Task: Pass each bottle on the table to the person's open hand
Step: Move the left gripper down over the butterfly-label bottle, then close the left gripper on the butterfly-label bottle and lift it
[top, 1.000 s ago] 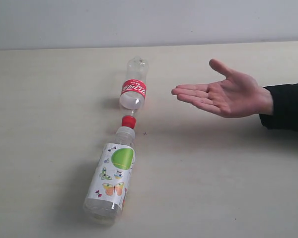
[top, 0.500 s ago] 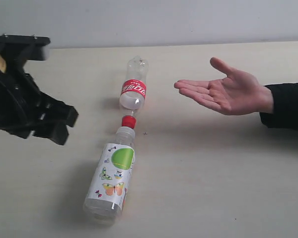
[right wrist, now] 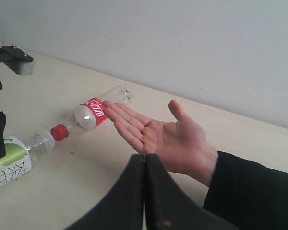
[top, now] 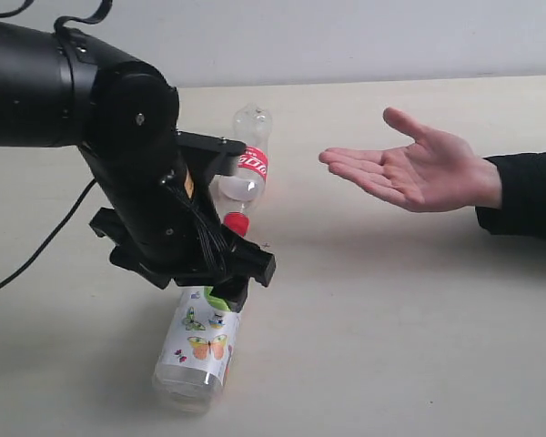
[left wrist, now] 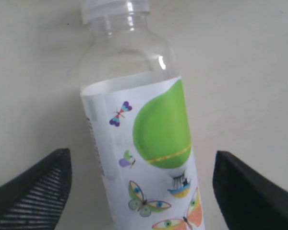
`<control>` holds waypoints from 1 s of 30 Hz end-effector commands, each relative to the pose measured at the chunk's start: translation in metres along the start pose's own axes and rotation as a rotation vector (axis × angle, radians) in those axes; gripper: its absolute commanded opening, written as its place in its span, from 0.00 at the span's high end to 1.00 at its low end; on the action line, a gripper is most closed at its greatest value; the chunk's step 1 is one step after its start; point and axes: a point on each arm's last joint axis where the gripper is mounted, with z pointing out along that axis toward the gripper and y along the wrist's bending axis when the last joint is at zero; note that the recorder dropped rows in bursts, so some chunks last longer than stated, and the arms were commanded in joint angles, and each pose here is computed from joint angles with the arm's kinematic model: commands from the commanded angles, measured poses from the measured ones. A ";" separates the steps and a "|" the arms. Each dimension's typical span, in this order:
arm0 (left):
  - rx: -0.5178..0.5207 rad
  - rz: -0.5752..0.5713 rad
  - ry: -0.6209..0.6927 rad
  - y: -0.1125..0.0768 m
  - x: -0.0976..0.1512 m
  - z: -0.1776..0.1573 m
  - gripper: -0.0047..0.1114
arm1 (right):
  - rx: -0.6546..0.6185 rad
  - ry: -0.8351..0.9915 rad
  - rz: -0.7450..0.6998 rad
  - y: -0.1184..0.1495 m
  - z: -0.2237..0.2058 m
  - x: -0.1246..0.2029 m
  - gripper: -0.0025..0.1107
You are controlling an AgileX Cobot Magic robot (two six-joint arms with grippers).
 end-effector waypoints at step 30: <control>-0.014 -0.009 0.062 -0.008 -0.006 0.042 0.44 | 0.001 -0.003 0.001 0.000 0.000 0.001 0.98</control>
